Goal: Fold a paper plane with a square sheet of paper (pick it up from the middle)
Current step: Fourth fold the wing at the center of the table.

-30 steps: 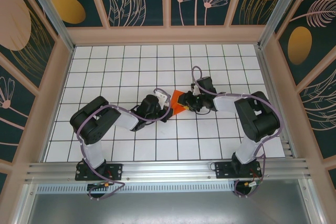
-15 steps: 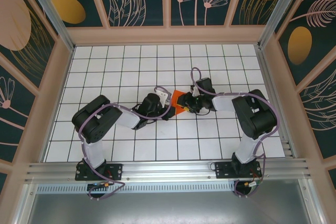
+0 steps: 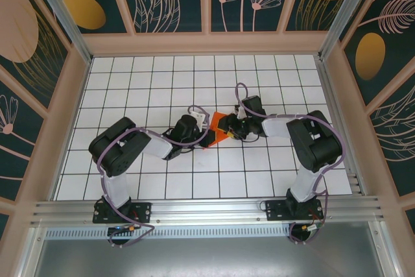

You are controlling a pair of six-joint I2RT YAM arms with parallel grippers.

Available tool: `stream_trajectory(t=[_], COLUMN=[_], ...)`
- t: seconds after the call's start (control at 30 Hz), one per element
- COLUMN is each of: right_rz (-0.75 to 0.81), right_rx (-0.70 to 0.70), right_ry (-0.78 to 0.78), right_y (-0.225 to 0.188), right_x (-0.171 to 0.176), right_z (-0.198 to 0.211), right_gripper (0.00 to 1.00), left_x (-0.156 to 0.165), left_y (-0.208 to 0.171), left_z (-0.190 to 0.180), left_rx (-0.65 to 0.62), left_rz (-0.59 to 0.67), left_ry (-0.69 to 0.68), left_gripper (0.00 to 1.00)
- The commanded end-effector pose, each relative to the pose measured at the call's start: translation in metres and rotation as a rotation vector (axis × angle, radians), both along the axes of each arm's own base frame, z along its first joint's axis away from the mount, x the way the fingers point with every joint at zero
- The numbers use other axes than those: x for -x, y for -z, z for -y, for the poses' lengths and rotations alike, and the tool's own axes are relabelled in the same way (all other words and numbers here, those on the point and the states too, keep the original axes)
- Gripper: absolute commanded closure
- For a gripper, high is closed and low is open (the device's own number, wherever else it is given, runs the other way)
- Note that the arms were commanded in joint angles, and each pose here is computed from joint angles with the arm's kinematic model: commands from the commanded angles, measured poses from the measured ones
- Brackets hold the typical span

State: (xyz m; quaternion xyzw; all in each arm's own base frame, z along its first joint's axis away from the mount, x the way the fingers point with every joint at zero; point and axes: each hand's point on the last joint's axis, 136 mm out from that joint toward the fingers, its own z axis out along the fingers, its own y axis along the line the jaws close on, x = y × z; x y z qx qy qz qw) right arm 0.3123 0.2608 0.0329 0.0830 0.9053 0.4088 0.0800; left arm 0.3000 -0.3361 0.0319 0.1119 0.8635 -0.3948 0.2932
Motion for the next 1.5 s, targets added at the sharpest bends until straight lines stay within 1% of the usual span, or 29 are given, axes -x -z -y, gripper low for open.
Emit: stream_trajectory(t=[0.0, 0.17, 0.27, 0.33, 0.47, 0.6, 0.67, 0.7, 0.73, 0.8, 0.9, 1.0, 1.03, 1.17, 1.27, 1.47], right_rz=[-0.034, -0.055, -0.078, -0.102, -0.148, -0.184, -0.197, -0.205, -0.211, -0.218, -0.234, -0.255, -0.261, -0.277, -0.286, -0.308], right_rx=[0.135, 0.207, 0.247, 0.284, 0.359, 0.426, 0.449, 0.465, 0.477, 0.496, 0.528, 0.565, 0.571, 0.58, 0.584, 0.592], right_ry=[0.0, 0.011, 0.022, 0.028, 0.051, 0.07, 0.073, 0.076, 0.078, 0.08, 0.084, 0.097, 0.102, 0.107, 0.105, 0.107], right_y=[0.036, 0.047, 0.054, 0.06, 0.072, 0.081, 0.084, 0.086, 0.088, 0.089, 0.093, 0.097, 0.097, 0.1, 0.102, 0.106], right_x=[0.006, 0.008, 0.008, 0.01, 0.013, 0.016, 0.017, 0.018, 0.018, 0.019, 0.022, 0.024, 0.024, 0.026, 0.028, 0.032], right_z=[0.013, 0.019, 0.023, 0.026, 0.036, 0.045, 0.047, 0.049, 0.05, 0.053, 0.057, 0.063, 0.064, 0.066, 0.066, 0.068], right_gripper=[0.48, 0.47, 0.46, 0.46, 0.46, 0.45, 0.44, 0.43, 0.43, 0.43, 0.42, 0.41, 0.4, 0.39, 0.39, 0.39], left_x=[-0.001, -0.003, -0.003, -0.005, -0.007, -0.01, -0.012, -0.011, -0.012, -0.012, -0.008, -0.005, -0.004, -0.002, -0.004, -0.009], left_y=[-0.005, -0.003, -0.004, -0.007, -0.009, -0.024, -0.029, -0.025, -0.034, -0.037, -0.044, -0.048, -0.048, -0.035, -0.024, -0.013], left_z=[0.002, -0.002, -0.001, -0.001, -0.011, -0.026, -0.034, -0.037, -0.04, -0.042, -0.033, -0.023, -0.021, -0.014, -0.015, -0.018], left_rx=[0.084, 0.111, 0.12, 0.122, 0.096, 0.083, 0.068, 0.051, 0.061, 0.072, 0.113, 0.161, 0.165, 0.16, 0.125, 0.088], left_rz=[-0.049, -0.089, -0.097, -0.1, -0.109, -0.088, -0.078, -0.086, -0.071, -0.076, -0.085, -0.098, -0.103, -0.137, -0.156, -0.172], left_ry=[-0.011, -0.024, -0.02, -0.022, -0.06, -0.115, -0.147, -0.165, -0.178, -0.192, -0.147, -0.098, -0.086, -0.055, -0.064, -0.094], left_gripper=[0.87, 0.85, 0.81, 0.74, 0.63, 0.56, 0.54, 0.55, 0.57, 0.58, 0.68, 0.72, 0.74, 0.8, 0.85, 0.87])
